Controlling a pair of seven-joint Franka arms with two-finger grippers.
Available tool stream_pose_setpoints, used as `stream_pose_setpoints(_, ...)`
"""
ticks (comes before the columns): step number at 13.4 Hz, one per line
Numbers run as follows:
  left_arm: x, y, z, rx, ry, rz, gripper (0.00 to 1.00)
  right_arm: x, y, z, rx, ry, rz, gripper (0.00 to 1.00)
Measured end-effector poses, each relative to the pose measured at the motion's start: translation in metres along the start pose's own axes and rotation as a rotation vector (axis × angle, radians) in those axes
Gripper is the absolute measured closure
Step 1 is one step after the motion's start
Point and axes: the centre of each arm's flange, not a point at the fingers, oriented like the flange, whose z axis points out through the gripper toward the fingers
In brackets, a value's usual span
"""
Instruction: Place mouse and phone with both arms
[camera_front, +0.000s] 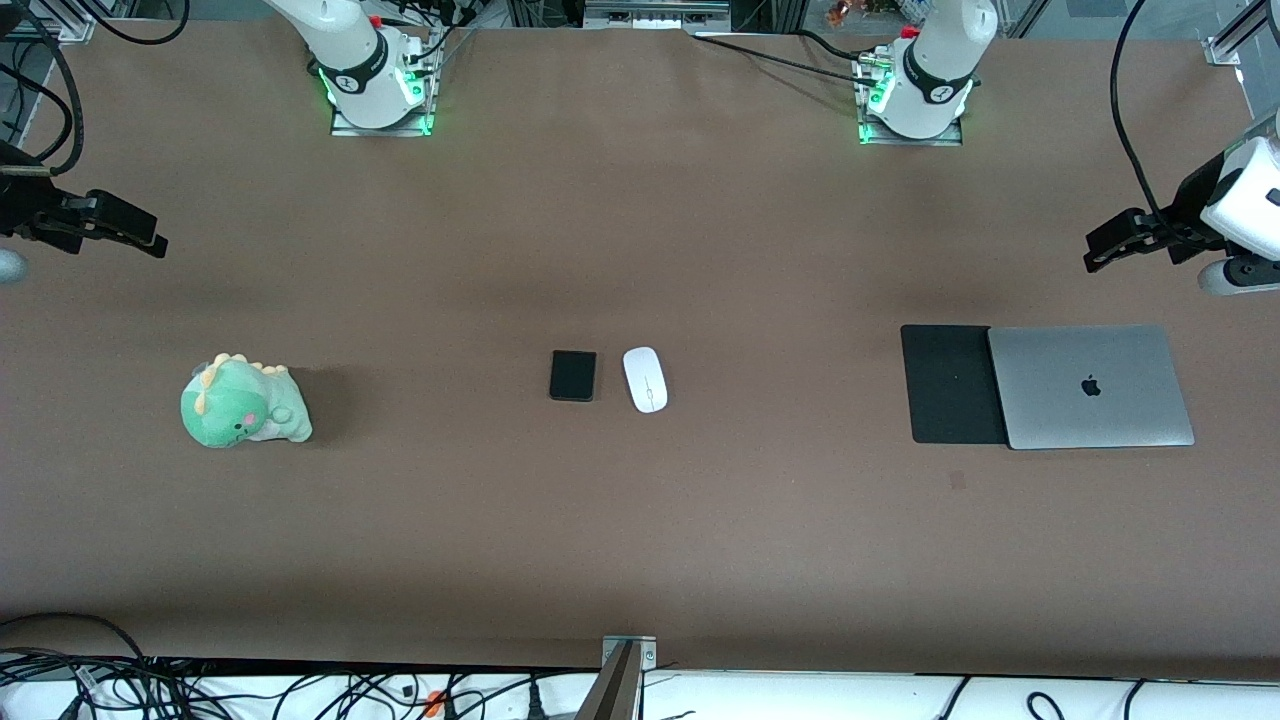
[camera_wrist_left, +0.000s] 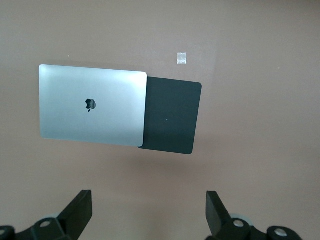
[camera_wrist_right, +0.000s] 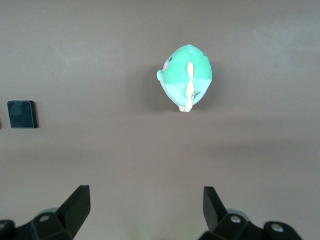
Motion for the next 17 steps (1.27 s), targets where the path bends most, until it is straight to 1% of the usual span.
stream_pose_setpoints(9,0.000,0.001,0.000,-0.002,0.000,-0.007,0.00,0.000,0.000,0.001,0.000,-0.003,0.001,0.00)
stream_pose_setpoints(14,0.005,0.011,0.006,-0.065,-0.001,-0.040,0.00,0.000,0.000,0.001,0.000,-0.004,0.001,0.00)
stream_pose_setpoints(17,0.020,0.043,0.028,-0.100,-0.006,-0.080,0.00,0.000,0.000,0.001,0.000,-0.005,0.001,0.00)
